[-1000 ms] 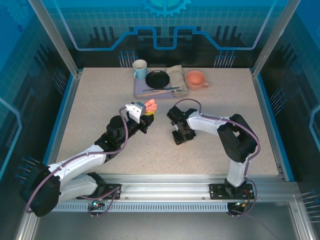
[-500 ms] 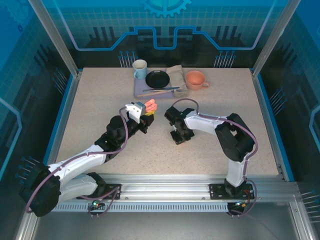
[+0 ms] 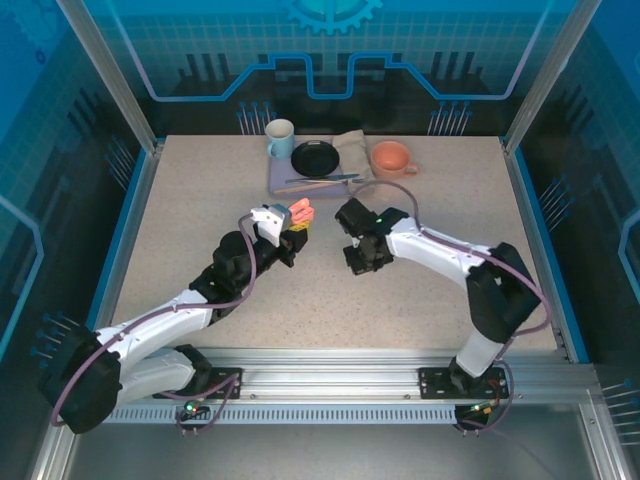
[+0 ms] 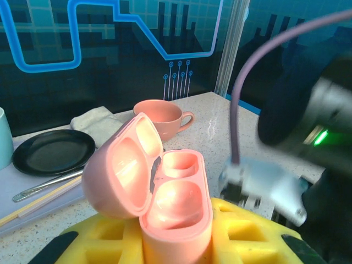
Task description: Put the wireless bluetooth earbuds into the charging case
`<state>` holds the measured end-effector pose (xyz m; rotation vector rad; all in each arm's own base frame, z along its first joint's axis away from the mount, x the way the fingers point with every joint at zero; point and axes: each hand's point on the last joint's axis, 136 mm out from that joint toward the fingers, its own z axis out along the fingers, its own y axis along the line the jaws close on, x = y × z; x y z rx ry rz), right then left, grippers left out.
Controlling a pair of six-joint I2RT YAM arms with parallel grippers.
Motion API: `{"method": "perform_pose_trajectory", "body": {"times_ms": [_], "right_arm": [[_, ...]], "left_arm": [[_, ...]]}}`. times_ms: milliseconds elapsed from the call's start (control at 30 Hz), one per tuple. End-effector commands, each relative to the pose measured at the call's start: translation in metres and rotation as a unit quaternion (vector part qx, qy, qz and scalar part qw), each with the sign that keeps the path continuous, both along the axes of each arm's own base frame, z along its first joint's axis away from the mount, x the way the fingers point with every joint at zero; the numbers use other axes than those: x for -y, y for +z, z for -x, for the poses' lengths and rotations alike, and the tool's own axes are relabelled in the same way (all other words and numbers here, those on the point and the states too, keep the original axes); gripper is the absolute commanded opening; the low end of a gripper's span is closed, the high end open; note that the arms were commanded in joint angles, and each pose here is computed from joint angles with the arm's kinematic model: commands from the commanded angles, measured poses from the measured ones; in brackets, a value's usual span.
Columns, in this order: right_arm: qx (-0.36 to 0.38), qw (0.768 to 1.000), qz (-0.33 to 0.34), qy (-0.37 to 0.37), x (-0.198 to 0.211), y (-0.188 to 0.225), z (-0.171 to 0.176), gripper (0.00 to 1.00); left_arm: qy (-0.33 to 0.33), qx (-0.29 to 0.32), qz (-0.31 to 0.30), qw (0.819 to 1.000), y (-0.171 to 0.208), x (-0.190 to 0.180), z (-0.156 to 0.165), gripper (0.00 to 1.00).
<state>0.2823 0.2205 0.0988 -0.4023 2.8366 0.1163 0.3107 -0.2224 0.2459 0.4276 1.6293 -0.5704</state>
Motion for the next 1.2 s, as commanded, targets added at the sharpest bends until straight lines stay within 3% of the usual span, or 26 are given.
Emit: {"method": "perform_pose_trajectory", "body": {"times_ms": [0,233,433,733,1167], "right_arm": [[0.051,0.996,-0.068,-0.038,-0.003,0.063,-0.011,0.20],[0.137,0.955,-0.245,-0.091,-0.019,0.176,-0.030,0.21],[0.158,0.907,-0.375,-0.109,-0.041,0.229,-0.036,0.23],[0.151,0.841,-0.495,-0.159,-0.060,0.241,-0.038,0.24],[0.136,0.831,-0.514,-0.163,-0.078,0.231,-0.032,0.24]], "left_arm": [[-0.018,0.006,0.014,1.000,0.001,0.005,0.004,0.00],[-0.081,0.011,0.026,0.996,-0.003,0.027,0.013,0.00],[-0.089,0.024,0.030,0.995,0.007,0.041,0.007,0.00],[-0.079,0.059,0.049,0.994,0.036,0.054,-0.008,0.00],[-0.089,0.071,0.047,0.992,0.042,0.067,-0.015,0.00]]}}
